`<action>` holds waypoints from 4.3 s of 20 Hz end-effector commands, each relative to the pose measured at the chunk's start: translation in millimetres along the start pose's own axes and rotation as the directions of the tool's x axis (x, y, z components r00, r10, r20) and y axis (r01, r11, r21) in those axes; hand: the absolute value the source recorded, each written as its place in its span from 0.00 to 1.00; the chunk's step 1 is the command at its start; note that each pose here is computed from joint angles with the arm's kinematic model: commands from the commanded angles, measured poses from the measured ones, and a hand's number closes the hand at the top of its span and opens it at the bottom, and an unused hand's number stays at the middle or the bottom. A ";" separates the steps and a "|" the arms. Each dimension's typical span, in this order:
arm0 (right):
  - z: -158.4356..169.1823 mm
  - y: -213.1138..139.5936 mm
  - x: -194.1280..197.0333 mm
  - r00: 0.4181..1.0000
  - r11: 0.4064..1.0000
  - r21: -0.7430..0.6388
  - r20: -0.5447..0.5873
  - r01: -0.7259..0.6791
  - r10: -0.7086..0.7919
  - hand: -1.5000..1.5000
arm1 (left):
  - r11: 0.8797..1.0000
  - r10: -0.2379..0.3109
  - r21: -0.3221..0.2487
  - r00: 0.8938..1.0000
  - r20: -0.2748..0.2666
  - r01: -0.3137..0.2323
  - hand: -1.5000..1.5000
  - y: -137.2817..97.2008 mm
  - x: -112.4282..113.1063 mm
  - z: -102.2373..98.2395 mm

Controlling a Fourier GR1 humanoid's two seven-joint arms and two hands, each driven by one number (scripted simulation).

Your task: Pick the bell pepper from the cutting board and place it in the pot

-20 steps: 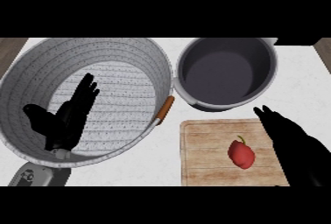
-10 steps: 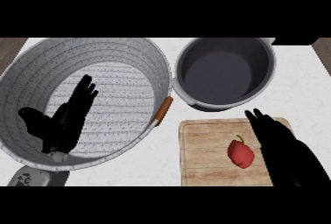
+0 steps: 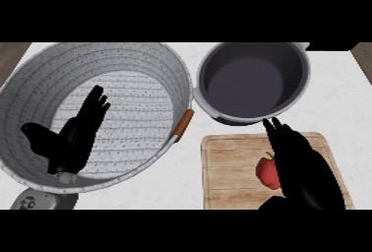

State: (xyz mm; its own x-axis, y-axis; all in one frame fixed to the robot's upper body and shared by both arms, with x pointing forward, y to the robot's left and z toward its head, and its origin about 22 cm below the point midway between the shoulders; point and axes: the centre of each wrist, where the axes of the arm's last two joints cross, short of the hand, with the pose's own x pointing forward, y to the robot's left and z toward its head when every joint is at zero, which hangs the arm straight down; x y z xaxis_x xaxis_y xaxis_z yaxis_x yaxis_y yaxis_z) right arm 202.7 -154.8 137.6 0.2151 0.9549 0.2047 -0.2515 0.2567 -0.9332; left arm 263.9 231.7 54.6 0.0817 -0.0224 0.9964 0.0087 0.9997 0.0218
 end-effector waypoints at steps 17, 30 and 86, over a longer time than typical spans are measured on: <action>-48.0 51.5 5.5 0.914 0.975 0.146 -0.347 -0.170 0.211 0.00 | 1.000 -0.006 0.023 1.000 -0.014 0.006 0.50 6.2 1.9 -7.5; -63.3 59.9 1.9 0.943 0.969 0.201 -0.266 -0.146 0.197 1.00 | 1.000 0.006 0.004 1.000 -0.010 -0.006 0.50 -1.0 19.5 -5.3; -138.2 -257.4 -44.6 0.752 0.929 -0.201 0.649 0.310 -0.111 1.00 | 1.000 -0.001 -0.006 1.000 -0.015 0.001 0.50 -1.0 25.9 -2.8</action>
State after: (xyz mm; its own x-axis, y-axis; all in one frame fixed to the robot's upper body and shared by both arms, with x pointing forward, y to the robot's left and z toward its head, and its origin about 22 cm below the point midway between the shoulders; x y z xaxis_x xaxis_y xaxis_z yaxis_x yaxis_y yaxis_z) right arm 376.1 -319.6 322.6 -0.4538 0.7669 0.4538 0.0354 0.5243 -0.8508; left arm 270.5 223.4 69.2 0.0733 -0.0205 0.9971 0.0131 0.9997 0.0196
